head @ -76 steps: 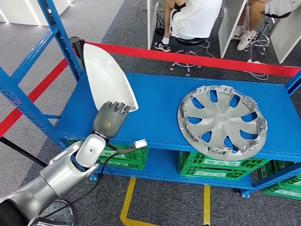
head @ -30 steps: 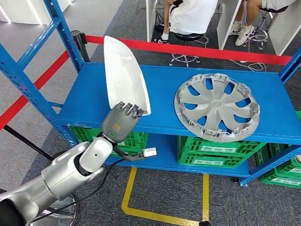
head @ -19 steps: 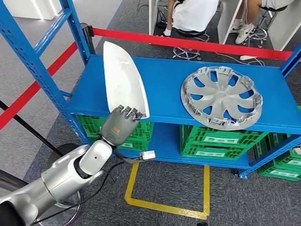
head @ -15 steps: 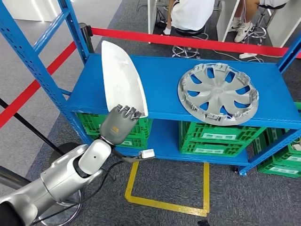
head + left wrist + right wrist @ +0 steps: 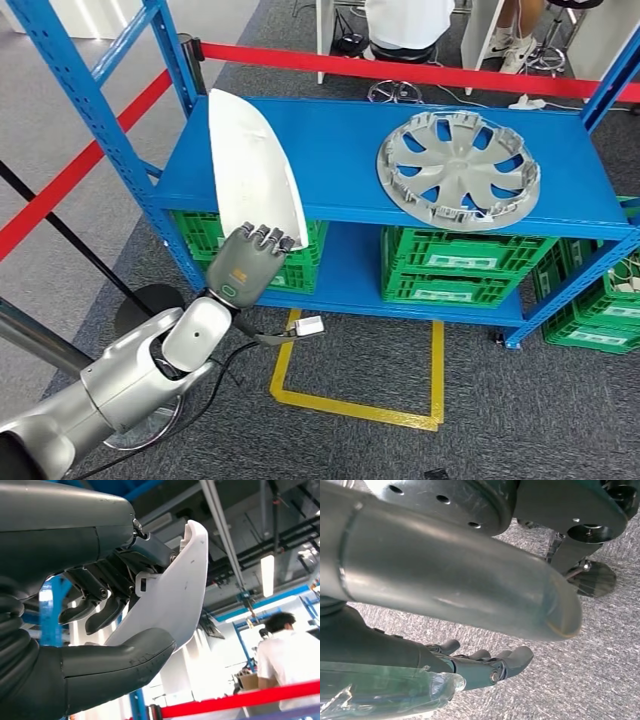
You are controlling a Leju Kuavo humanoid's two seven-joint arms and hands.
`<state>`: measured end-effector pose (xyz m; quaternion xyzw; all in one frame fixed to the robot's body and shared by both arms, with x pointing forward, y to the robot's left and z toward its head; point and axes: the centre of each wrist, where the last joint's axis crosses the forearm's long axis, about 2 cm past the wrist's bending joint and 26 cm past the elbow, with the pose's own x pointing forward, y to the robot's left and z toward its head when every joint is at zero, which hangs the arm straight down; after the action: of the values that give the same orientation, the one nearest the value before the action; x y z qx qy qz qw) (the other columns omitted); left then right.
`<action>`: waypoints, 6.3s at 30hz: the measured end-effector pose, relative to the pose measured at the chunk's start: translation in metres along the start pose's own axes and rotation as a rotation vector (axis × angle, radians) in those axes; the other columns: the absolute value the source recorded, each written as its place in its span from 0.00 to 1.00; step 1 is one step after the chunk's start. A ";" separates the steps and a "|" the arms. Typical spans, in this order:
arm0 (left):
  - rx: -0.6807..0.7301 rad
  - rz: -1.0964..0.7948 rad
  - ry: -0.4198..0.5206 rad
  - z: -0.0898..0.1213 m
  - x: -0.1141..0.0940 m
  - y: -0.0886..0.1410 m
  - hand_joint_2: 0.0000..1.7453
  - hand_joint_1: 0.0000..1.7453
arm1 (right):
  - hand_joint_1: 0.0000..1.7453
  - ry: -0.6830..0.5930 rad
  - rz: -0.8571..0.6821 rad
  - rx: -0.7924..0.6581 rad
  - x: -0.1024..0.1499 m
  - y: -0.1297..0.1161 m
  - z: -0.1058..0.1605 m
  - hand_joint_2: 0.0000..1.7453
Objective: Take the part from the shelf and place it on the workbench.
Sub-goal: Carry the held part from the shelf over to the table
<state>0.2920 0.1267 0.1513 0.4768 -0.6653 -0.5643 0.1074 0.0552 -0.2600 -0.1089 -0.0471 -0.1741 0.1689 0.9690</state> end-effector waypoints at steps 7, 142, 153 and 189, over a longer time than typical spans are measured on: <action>-0.019 -0.005 0.019 0.006 0.001 0.000 1.00 1.00 | 0.00 0.012 -0.010 -0.001 -0.006 0.002 0.001 0.00; -0.220 0.064 0.223 0.163 -0.041 -0.026 1.00 1.00 | 0.00 -0.112 0.213 0.027 0.013 0.024 0.003 0.00; -0.214 0.075 0.224 0.162 -0.040 -0.026 1.00 1.00 | 0.00 -0.114 0.215 0.024 0.012 0.022 0.002 0.00; -0.223 0.165 0.246 0.161 -0.043 -0.026 1.00 1.00 | 0.00 -0.127 0.230 0.031 0.016 0.027 0.003 0.00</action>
<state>0.2182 0.2658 0.0913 0.4712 -0.6172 -0.5614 0.2860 0.0597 -0.2289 -0.1052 -0.0411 -0.2260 0.2842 0.9309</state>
